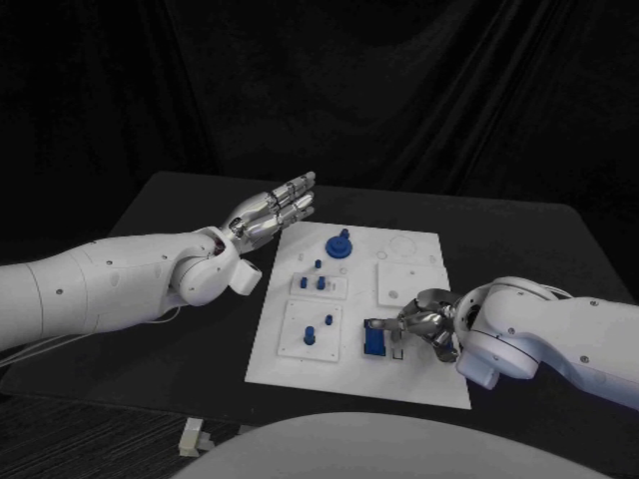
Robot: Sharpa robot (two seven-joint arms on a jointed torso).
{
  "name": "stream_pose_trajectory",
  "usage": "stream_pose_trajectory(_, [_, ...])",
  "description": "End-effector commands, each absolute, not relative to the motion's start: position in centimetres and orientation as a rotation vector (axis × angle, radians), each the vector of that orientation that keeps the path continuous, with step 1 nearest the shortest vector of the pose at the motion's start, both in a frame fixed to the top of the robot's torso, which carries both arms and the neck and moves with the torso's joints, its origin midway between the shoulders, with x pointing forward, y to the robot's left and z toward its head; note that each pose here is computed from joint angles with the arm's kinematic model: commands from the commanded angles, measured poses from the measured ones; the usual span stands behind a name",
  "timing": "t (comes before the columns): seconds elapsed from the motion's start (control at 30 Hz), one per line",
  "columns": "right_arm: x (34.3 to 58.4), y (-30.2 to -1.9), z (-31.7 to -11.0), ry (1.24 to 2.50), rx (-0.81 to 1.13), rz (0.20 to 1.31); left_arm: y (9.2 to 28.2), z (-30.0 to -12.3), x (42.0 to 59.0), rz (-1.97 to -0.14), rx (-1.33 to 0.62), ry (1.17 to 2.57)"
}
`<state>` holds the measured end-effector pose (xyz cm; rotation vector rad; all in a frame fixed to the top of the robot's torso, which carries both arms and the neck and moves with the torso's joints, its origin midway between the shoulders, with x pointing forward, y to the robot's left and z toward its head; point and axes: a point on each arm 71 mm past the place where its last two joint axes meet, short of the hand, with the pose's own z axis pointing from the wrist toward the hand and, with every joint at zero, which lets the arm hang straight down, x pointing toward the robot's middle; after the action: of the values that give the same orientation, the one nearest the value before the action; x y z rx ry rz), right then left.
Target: Assemble the parts on the task board
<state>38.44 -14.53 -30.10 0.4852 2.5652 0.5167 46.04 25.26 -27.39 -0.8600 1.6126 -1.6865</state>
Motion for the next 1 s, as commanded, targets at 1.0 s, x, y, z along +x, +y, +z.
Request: stream_pose_trajectory(1.0, [38.0, -26.8, -24.7, 2.422, 0.291, 0.184, 25.6, -27.4, 46.0, -1.69, -0.859, 1.603])
